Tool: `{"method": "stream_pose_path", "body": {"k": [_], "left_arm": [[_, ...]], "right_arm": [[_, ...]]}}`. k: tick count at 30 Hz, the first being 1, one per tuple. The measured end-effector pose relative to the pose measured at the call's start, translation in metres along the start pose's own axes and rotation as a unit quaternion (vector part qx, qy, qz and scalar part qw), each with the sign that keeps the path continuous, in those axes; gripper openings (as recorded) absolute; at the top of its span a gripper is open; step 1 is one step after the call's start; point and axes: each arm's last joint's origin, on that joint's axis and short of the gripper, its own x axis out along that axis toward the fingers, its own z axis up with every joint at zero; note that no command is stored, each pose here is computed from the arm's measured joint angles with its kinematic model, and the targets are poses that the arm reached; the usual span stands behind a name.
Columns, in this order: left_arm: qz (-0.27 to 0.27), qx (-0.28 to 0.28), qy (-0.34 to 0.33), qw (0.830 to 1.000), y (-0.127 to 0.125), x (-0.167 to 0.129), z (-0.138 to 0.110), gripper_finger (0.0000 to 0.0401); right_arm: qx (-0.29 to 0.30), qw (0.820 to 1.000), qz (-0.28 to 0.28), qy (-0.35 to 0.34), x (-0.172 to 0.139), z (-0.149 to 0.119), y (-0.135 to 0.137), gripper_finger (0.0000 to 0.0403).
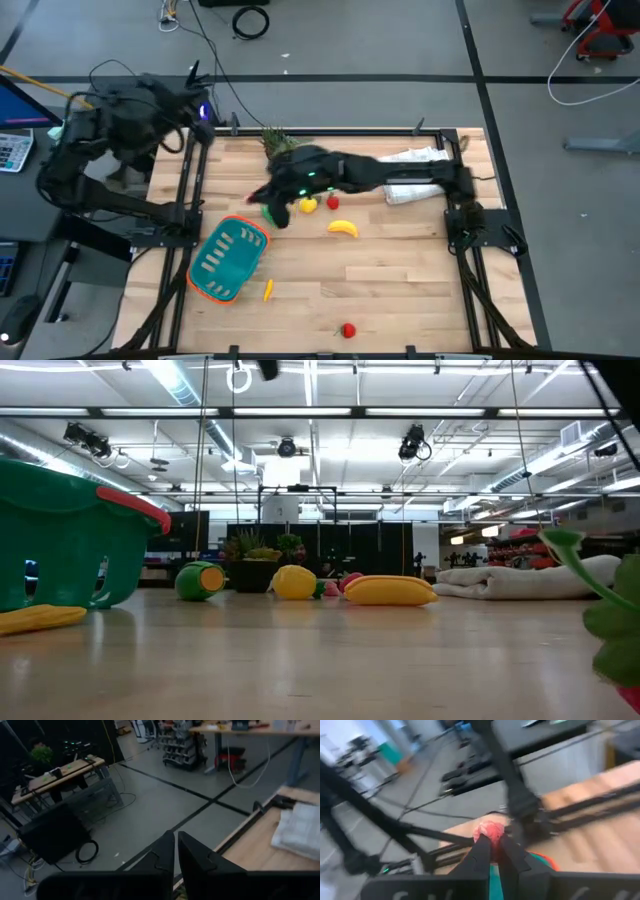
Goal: Pick and placing Produce into tupperware
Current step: Put the bottom pink peach into the blue basket
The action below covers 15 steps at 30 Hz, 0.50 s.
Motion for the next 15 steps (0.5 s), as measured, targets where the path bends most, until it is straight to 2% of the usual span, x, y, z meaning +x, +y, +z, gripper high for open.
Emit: {"method": "stream_pose_path", "body": {"k": [2,6,11,15], "left_arm": [[0.002,-0.021,-0.008,1.0,0.007,-0.006,-0.001,0.0033],[0.0,-0.048,-0.011,0.999,0.015,-0.014,-0.003,0.0033],[0.001,-0.042,-0.002,0.999,0.016,-0.015,-0.006,0.0025],[0.001,-0.039,0.0,0.999,0.015,-0.014,-0.006,0.0021]], "right_arm": [[-0.009,0.999,0.023,0.024,0.022,-0.013,-0.005,0.0016],[-0.011,0.997,0.023,0.073,0.058,-0.047,-0.022,0.0018],[-0.016,0.992,0.019,0.123,0.087,-0.088,-0.041,0.0018],[-0.021,0.987,0.022,0.156,0.106,-0.12,-0.043,0.0026]]}}
